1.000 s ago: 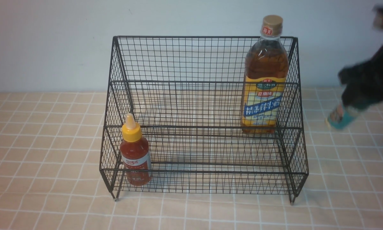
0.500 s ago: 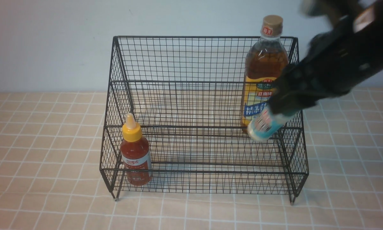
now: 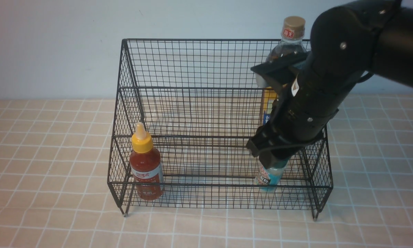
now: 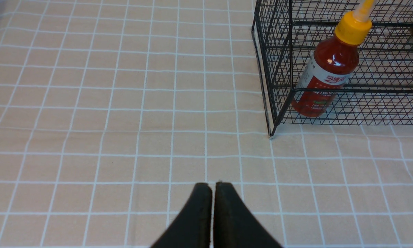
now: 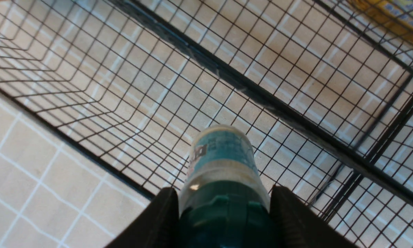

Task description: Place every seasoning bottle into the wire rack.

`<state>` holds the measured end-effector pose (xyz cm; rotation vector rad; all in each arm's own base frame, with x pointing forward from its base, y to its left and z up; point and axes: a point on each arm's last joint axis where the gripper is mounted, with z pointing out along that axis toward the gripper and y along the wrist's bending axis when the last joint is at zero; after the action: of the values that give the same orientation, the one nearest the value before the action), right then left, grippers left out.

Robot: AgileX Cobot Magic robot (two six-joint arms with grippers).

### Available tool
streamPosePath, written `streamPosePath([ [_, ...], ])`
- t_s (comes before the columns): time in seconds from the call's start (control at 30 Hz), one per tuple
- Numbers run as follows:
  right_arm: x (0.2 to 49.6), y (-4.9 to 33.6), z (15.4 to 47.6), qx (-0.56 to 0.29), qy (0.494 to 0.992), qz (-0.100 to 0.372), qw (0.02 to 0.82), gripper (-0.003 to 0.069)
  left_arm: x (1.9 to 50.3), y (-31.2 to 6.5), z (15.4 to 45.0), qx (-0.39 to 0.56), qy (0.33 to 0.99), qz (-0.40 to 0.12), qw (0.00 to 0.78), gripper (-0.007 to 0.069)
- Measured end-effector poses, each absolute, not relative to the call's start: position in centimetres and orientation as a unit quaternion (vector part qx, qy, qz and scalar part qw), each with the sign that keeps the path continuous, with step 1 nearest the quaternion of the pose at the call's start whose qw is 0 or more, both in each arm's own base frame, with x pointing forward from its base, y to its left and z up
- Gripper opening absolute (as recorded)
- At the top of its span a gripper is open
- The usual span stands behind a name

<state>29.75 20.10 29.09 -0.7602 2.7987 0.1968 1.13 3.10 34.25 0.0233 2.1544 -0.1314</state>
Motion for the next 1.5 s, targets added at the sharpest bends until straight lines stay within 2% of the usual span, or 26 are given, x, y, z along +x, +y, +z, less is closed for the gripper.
streamPosePath([
  [0.3, 30.0, 20.0, 28.7, -0.262, 0.957, 0.054, 0.117, 0.0316, 1.1, 3.1, 34.2, 0.009, 0.88, -0.054, 0.472, -0.0007],
  [0.47, 30.6, 20.3, 27.3, -0.263, 0.958, 0.045, 0.101, 0.0323, 1.1, 3.1, 34.2, 0.009, 0.88, -0.054, 0.472, -0.0007],
  [0.53, 30.9, 20.5, 26.3, -0.263, 0.96, 0.041, 0.09, 0.0351, 1.1, 3.1, 34.2, 0.009, 0.88, -0.054, 0.472, -0.0007],
  [0.73, 31.0, 20.5, 26.2, -0.25, 0.963, 0.041, 0.09, 0.0436, 1.1, 3.1, 34.3, 0.009, 0.88, -0.053, 0.472, -0.0007],
  [0.93, 31.3, 20.8, 27.5, -0.247, 0.961, 0.051, 0.111, 0.0468, 1.1, 3.1, 34.3, 0.009, 0.88, -0.053, 0.472, -0.0007],
  [1.03, 31.0, 20.8, 30.2, -0.241, 0.957, 0.073, 0.143, 0.0449, 1.1, 3.1, 34.3, 0.009, 0.88, -0.053, 0.472, -0.0007],
  [1.2, 27.9, 18.8, 38.3, -0.23, 0.933, 0.114, 0.252, 0.034, 1.1, 3.1, 34.3, 0.009, 0.88, -0.053, 0.472, -0.0007],
  [1.33, 20.7, 13.9, 46.7, -0.229, 0.885, 0.147, 0.377, 0.0148, 1.3, 2.9, 34.6, 0.013, 0.869, -0.064, 0.49, -0.0007],
  [1.37, 20.3, 13.6, 47.0, -0.229, 0.882, 0.146, 0.384, 0.013, 1.3, 2.9, 34.6, 0.014, 0.868, -0.066, 0.493, -0.0007],
  [1.4, 17.5, 11.6, 49.2, -0.224, 0.862, 0.148, 0.43, 0.0071, 1.4, 2.7, 34.8, 0.016, 0.862, -0.074, 0.502, -0.0007],
  [1.43, 15.9, 10.3, 50.4, -0.221, 0.847, 0.15, 0.459, 0.0043, 1.5, 2.6, 34.9, 0.018, 0.858, -0.079, 0.508, -0.0007],
  [1.5, 10.1, 6.2, 52.8, -0.201, 0.788, 0.165, 0.558, 0.0003, 1.6, 2.5, 35.2, 0.021, 0.849, -0.089, 0.521, -0.0007],
])
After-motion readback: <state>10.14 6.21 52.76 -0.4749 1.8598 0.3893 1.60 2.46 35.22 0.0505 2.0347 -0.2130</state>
